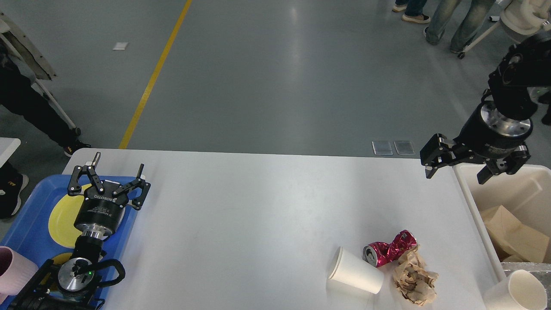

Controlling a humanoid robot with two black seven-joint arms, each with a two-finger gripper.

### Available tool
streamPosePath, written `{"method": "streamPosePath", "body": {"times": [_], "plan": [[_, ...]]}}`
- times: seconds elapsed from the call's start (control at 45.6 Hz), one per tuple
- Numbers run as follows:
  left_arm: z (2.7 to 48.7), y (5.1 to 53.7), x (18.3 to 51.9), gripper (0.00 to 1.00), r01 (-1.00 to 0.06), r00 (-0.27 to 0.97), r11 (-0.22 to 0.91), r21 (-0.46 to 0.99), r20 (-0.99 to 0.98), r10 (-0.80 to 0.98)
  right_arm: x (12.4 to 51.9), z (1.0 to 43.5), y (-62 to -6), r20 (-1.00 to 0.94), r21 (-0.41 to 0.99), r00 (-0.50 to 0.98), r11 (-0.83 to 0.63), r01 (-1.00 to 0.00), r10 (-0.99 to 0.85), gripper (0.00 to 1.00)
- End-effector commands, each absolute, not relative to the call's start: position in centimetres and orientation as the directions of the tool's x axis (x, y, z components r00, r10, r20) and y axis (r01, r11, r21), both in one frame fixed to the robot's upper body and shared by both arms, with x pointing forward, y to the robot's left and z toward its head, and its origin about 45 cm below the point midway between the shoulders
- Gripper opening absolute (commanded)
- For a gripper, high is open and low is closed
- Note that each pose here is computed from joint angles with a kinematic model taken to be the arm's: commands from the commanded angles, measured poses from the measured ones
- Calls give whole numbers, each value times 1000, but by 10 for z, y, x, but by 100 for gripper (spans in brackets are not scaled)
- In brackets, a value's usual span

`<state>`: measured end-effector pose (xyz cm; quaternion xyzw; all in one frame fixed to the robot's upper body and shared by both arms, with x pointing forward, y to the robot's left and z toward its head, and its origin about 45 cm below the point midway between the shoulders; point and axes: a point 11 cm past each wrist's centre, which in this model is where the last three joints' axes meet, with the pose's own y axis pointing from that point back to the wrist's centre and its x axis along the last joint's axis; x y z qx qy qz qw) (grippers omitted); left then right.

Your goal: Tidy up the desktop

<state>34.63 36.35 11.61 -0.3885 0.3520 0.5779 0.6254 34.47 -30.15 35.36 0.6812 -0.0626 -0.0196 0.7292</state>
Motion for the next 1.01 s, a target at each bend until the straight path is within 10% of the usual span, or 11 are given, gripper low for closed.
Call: {"method": "streamPosePath", "body": {"times": [0.0, 0.987], "plan": [[116, 364, 346, 97, -996, 84, 30, -79, -889, 450, 318, 386, -280, 67, 997, 996, 51, -64, -61, 100], [116, 363, 346, 97, -996, 84, 30, -79, -890, 448, 310, 400, -269, 53, 998, 996, 34, -50, -78, 100]]}}
